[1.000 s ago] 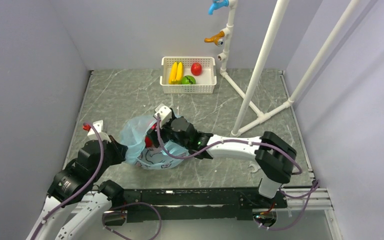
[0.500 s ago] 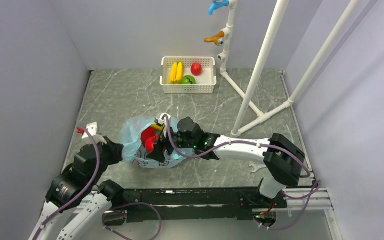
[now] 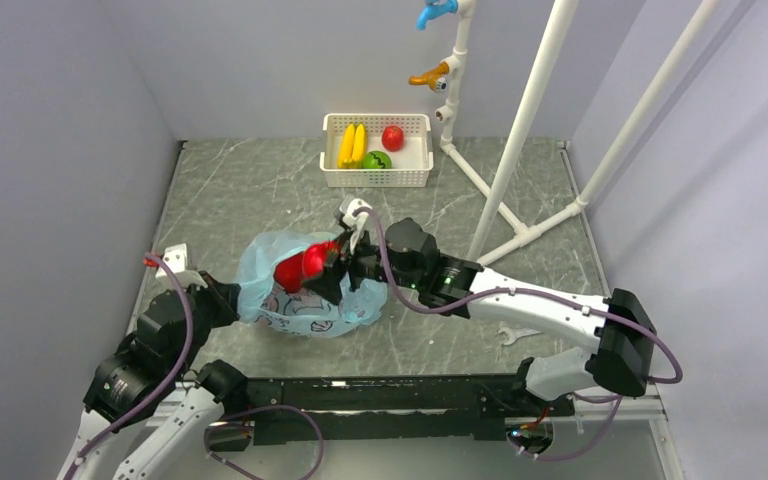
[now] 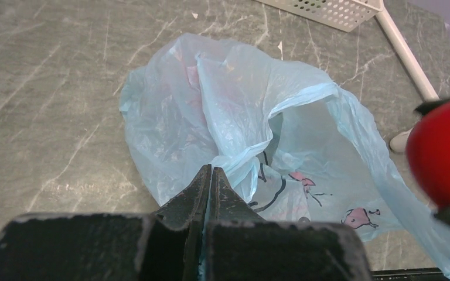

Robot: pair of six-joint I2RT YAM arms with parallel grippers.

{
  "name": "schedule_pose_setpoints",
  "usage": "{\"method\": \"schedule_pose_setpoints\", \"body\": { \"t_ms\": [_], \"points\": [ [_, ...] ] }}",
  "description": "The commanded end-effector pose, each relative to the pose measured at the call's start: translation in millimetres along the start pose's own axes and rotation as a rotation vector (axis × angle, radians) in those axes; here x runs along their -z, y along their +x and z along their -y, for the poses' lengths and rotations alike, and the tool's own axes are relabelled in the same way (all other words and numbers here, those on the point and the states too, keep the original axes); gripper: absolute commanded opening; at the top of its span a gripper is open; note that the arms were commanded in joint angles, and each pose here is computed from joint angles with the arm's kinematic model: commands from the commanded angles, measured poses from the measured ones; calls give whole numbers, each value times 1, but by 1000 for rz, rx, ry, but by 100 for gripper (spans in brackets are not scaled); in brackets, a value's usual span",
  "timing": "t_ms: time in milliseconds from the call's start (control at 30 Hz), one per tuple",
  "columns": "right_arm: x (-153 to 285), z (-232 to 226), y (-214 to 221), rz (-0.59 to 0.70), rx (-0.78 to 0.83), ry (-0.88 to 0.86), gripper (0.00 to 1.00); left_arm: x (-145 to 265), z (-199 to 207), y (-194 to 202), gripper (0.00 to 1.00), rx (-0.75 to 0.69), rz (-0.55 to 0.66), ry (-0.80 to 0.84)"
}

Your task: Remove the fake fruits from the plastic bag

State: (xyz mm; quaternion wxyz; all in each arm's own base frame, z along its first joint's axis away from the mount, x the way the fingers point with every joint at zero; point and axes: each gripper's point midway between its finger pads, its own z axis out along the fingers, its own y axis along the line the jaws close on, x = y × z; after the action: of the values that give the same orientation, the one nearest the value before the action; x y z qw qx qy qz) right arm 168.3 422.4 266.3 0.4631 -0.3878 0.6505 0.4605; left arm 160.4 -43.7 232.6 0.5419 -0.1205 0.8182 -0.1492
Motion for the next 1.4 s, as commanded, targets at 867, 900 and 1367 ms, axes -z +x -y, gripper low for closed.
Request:
{"method": "schedule_pose_setpoints", "body": {
  "t_ms": [867,900,1367],
  "points": [
    [2,427,-39,-131,224,1270,12,1,29,-8,0,-50,65,188],
    [3,435,-36,-139,219,1283,13,1,29,-7,0,-52,61,187],
    [43,516,-13,-152,125,1372,66,-2,29,-6,0,-48,57,180]
  ]
}}
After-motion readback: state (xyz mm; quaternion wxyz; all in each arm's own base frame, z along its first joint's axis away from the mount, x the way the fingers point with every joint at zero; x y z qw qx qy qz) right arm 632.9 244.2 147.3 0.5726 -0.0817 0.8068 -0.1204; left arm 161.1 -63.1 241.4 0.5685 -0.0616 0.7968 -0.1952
